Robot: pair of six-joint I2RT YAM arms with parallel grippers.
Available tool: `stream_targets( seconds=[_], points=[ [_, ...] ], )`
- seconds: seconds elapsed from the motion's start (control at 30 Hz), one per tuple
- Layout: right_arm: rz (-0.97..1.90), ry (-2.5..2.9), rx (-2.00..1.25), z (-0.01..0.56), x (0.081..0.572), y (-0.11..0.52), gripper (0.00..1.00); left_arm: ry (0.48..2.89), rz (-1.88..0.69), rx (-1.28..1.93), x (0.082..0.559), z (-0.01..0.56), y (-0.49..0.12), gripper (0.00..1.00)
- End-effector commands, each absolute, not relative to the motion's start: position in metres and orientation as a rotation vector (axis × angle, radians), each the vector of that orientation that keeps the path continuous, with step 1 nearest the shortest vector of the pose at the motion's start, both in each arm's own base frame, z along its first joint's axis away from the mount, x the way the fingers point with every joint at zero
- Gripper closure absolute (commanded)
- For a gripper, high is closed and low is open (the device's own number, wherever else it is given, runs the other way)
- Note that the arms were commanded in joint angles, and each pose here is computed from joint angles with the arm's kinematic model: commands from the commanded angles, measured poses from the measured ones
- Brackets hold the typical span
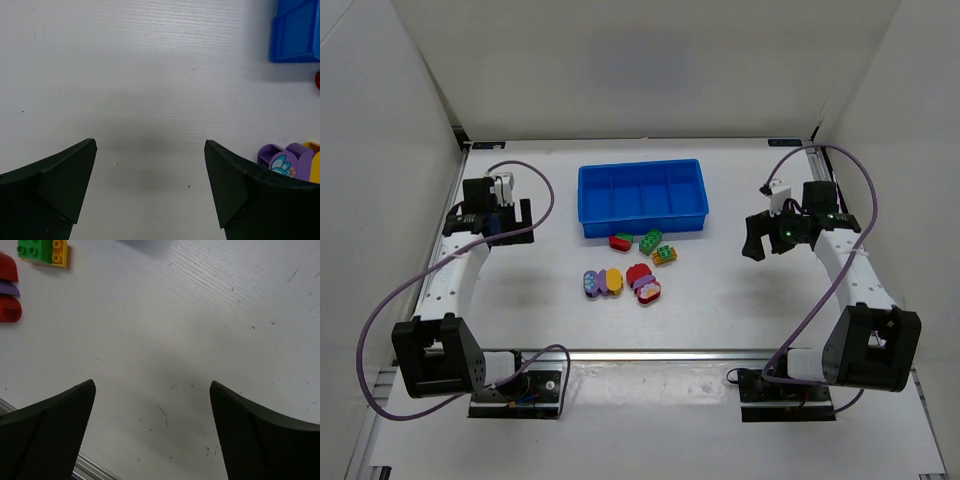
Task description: Sort the legos into containers by color
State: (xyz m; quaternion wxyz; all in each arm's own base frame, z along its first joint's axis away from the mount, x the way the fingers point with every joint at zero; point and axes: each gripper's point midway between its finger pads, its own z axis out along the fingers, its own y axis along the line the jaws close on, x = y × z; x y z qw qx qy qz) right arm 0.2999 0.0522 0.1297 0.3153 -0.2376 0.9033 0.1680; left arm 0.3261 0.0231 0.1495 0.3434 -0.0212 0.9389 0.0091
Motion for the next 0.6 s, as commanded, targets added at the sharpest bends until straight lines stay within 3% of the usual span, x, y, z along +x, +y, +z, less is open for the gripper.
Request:
stream_targets(
  seconds=[0.0, 0.23, 0.4, 0.57],
  points=[
    [0.537, 2.310, -0.637, 0.151, 0.299, 0.073, 0.03, 2.442, 0.012, -0.060, 0.319, 0.151, 0.021, 0.01],
    [0.537, 2.329, -0.508, 0.171, 0.316, 0.108, 0.13, 2.437, 0.068, -0.100, 0.314, 0.152, 0.029, 0.01],
    [0.557, 2.353, -0.456, 0.173, 0.329, 0.132, 0.14, 2.456, 0.067, -0.102, 0.307, 0.149, 0.028, 0.00],
    [0.418, 2.340, -0.711, 0.158, 0.332, 0.171, 0.11, 2.461, 0.054, -0.069, 0.306, 0.156, 0.027, 0.00]
  ],
)
